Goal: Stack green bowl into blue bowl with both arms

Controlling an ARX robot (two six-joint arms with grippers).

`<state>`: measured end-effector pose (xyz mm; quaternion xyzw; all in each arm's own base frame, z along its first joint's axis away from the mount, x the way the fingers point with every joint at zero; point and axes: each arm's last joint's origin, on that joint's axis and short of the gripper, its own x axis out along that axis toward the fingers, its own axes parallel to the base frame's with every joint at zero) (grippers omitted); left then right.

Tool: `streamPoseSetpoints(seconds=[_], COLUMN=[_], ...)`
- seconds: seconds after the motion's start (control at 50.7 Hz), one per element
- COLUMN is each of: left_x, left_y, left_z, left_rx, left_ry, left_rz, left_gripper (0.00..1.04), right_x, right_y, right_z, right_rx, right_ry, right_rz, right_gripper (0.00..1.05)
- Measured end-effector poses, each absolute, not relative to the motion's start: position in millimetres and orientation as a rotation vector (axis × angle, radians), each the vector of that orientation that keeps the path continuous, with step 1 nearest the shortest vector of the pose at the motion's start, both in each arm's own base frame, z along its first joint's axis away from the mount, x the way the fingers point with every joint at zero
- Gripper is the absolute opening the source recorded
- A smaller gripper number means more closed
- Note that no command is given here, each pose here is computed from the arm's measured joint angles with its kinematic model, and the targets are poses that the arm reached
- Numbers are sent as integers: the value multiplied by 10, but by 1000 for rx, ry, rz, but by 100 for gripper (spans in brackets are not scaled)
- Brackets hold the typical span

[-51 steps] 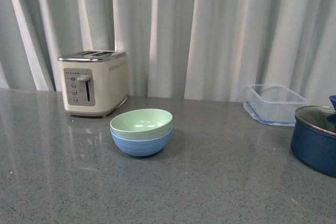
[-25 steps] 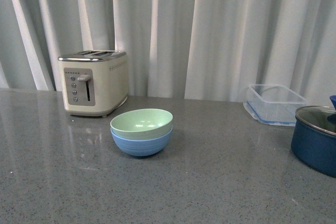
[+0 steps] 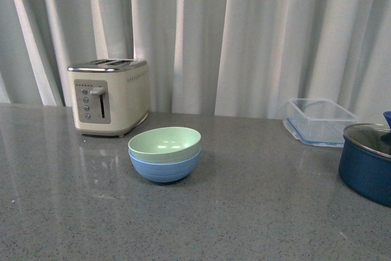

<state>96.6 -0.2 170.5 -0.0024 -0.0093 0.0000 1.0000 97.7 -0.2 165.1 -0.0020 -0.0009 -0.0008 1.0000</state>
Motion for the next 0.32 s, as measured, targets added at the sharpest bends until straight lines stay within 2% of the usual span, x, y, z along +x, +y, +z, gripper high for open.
streamPoseSetpoints(seconds=[0.316], left_x=[966], left_y=[-2], left_z=[1705], left_rx=[-5], left_ry=[-19], left_rz=[0], left_gripper=[98], right_x=[977], right_y=[-2], right_z=[1651], right_rx=[-4], right_ry=[-2], right_rz=[-2], right_gripper=[95])
